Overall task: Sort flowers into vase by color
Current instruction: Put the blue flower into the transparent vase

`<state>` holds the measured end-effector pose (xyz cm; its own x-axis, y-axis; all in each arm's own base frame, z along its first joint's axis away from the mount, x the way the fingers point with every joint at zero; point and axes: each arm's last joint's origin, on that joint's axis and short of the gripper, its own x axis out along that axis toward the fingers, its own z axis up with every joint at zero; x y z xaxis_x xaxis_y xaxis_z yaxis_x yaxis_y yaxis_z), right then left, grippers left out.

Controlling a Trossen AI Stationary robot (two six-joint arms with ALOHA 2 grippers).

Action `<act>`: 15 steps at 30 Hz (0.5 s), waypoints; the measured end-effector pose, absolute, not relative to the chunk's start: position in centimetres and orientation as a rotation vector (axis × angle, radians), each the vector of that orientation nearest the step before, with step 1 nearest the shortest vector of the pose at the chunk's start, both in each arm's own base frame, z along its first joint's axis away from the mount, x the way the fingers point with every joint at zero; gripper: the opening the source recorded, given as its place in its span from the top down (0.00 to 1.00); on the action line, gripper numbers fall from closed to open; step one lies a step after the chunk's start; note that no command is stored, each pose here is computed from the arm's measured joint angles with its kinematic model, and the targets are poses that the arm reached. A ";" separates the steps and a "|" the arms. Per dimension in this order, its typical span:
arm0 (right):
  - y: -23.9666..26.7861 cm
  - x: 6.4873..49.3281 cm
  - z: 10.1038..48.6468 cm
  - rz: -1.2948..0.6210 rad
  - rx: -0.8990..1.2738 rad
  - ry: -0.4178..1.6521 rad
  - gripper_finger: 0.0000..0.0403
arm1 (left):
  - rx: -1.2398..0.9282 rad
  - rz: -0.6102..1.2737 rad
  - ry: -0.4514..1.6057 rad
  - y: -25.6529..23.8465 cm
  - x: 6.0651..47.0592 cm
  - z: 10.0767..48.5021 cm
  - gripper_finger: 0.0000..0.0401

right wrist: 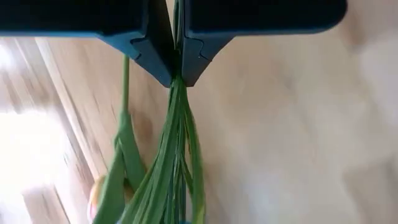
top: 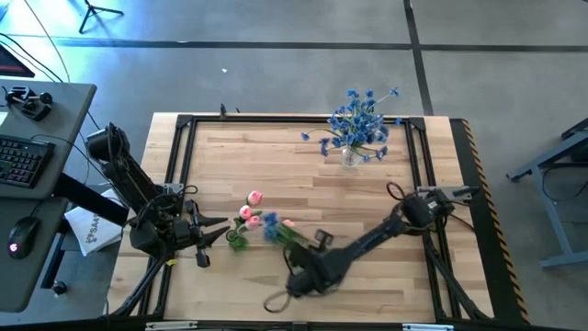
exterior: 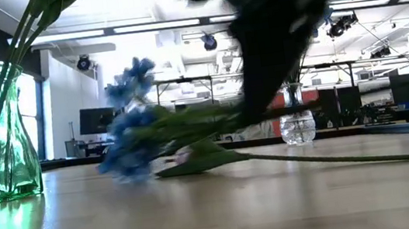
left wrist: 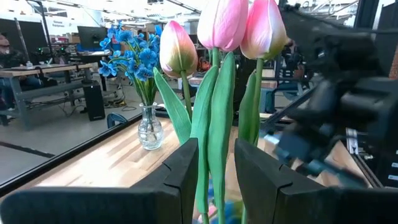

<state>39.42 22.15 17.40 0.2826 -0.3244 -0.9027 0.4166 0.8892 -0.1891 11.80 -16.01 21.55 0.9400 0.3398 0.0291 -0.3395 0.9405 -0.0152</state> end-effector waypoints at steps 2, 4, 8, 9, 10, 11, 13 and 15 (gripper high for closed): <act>23.3 37.9 18.3 -0.523 0.079 1.187 0.99 | -0.011 0.347 -0.032 -16.0 11.8 21.5 0.77; 24.3 36.3 19.3 -0.559 0.077 1.178 0.99 | -0.009 0.346 -0.031 -16.0 11.8 21.5 0.77; 25.6 33.5 20.8 -0.646 0.085 1.152 1.00 | 0.001 0.346 -0.028 -16.0 11.8 21.5 0.77; 26.0 33.0 21.0 -0.658 0.091 1.138 1.00 | 0.006 0.346 -0.026 -16.0 11.8 21.4 0.77; 26.2 32.5 21.3 -0.668 0.101 1.129 1.00 | 0.009 0.346 -0.025 -16.0 11.8 21.4 0.77; 26.4 32.1 21.5 -0.683 0.111 1.120 1.00 | 0.012 0.346 -0.024 -16.0 11.8 21.4 0.77; 26.4 31.3 21.7 -0.742 0.104 1.129 1.00 | 0.012 0.346 -0.024 -16.0 11.8 21.4 0.77; 26.0 30.5 21.6 -0.835 0.102 1.133 1.00 | 0.012 0.346 -0.025 -16.0 11.8 21.4 0.77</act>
<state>30.51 25.97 21.61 0.1637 -0.5350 -0.8288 0.6330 0.7014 -0.3278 11.82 -16.04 21.39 0.9405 0.3389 0.0260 -0.3392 0.9407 0.0072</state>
